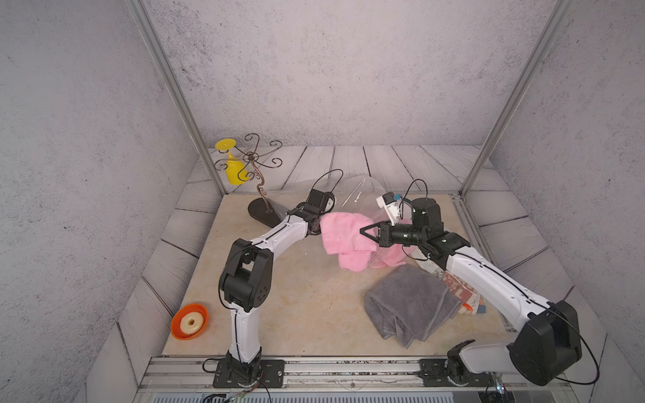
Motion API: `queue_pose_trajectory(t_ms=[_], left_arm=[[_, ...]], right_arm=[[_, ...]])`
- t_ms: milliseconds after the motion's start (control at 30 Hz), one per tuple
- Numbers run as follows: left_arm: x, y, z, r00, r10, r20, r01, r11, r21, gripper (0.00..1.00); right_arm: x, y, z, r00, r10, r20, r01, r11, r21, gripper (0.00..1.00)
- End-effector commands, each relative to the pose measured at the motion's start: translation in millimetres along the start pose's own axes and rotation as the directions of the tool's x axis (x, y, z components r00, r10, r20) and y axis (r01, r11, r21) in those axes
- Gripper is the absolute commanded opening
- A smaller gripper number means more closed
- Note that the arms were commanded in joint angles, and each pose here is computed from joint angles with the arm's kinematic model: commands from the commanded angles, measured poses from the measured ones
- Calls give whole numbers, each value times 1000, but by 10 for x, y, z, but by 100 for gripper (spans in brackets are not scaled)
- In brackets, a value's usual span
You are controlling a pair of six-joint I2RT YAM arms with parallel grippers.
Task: Place the folded towel into the vacuum bag
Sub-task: Place the towel in the vacuum bag.
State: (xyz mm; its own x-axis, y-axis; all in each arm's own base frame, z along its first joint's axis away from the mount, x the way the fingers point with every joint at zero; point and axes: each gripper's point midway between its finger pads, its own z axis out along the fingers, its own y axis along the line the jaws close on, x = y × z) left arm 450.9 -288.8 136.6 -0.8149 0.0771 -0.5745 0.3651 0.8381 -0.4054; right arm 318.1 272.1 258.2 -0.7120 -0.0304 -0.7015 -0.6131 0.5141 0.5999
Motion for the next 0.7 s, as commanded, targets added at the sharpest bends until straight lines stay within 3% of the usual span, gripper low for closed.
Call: queue_pose_trajectory(t_ms=[0,167,233,533,667], left_arm=[[-126,-49,-167,999,30,22,-30,1000,10,0],[-112,-125,-382,999,49,7,-49,999,14,0],[-61,-149,-459,999,49,0,-49,999,22,0],[91,-335,-816,994,110,-23,-107,991,84,0],[254,-428,-858,986,155,-59,-147,981,127,0]], right_arm=[[193,-479,63,999,14,-47,-4,979,202,0],[270,-1100,19,995,101,1,-90,874,478,0],[271,-1231,-13,992,120,26,-116,840,529,0],[255,-1577,-187,979,170,115,-204,730,652,0],[163,-1620,-196,958,214,192,-287,733,617,0]])
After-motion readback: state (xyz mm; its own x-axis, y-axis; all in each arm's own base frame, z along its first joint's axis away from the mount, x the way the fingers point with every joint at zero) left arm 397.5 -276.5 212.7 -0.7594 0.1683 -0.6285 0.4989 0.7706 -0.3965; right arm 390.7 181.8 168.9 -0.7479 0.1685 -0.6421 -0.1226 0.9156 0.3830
